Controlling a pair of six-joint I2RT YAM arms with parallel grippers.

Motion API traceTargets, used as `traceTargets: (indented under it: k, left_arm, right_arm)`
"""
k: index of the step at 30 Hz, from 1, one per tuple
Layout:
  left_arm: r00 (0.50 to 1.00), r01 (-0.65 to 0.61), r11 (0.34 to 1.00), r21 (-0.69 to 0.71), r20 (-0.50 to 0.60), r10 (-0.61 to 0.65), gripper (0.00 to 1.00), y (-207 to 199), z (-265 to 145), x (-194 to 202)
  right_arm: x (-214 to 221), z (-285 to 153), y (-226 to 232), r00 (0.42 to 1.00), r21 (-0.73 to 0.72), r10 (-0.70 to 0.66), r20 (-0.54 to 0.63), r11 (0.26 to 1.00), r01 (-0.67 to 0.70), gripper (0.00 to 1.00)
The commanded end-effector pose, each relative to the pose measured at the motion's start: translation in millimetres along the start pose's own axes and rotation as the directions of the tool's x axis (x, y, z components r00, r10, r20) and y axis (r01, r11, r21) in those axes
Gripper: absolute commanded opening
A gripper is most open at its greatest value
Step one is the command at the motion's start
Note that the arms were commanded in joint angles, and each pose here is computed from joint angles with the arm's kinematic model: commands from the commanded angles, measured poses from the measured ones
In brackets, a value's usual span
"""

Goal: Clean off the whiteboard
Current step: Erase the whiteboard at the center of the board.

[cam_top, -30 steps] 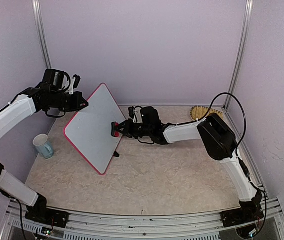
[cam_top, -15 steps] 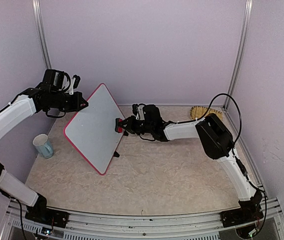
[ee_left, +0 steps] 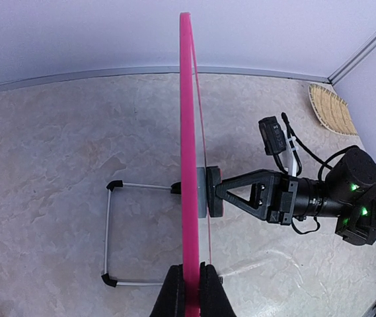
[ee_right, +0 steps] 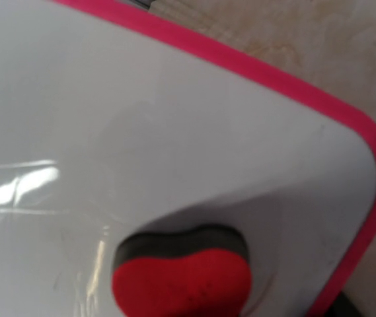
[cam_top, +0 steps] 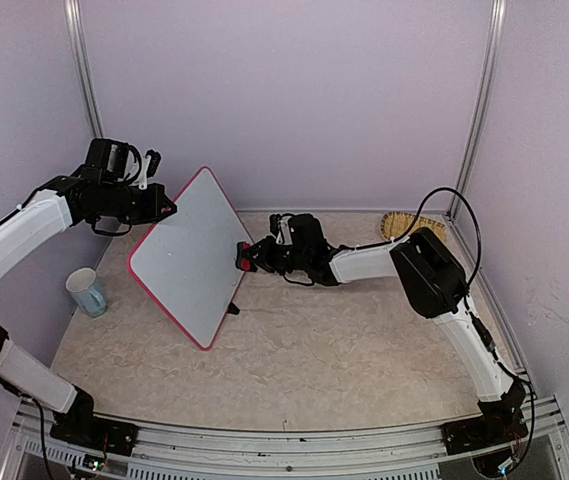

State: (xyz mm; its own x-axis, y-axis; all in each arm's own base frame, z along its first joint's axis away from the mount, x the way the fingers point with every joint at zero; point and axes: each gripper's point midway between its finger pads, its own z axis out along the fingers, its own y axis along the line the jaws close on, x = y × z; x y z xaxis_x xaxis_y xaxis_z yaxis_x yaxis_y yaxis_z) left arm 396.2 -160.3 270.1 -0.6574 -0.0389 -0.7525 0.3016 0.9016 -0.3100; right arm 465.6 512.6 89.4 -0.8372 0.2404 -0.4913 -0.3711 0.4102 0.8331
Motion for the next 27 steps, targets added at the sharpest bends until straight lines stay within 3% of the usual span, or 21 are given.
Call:
traceTargets:
  k: [1, 5, 9, 21, 27]
  left_arm:
    - [0.996, -0.042, 0.997, 0.067, -0.075, 0.047, 0.0, -13, 7, 23]
    - [0.996, -0.039, 0.997, 0.07, -0.078, 0.045, 0.0, -14, 8, 24]
    - [0.996, -0.041, 0.997, 0.071, -0.076, 0.047, 0.0, -14, 8, 23]
    - [0.996, -0.04, 0.996, 0.074, -0.078, 0.046, 0.0, -15, 8, 23]
    - [0.996, -0.04, 0.996, 0.075, -0.08, 0.046, 0.0, -15, 9, 23]
  right_arm:
    - [25, 5, -4, 0.998, -0.013, 0.009, -0.067, 1.0, -0.01, 0.07]
    - [10, -2, 56, 0.996, -0.142, -0.087, -0.029, 0.986, 0.082, 0.08]
    - [5, -5, 87, 0.994, -0.224, -0.107, -0.014, 0.969, 0.101, 0.08]
    - [11, -7, 108, 0.993, -0.338, -0.113, -0.031, 0.936, 0.096, 0.08]
    - [12, 1, 73, 0.997, -0.228, -0.056, -0.051, 0.973, 0.043, 0.08]
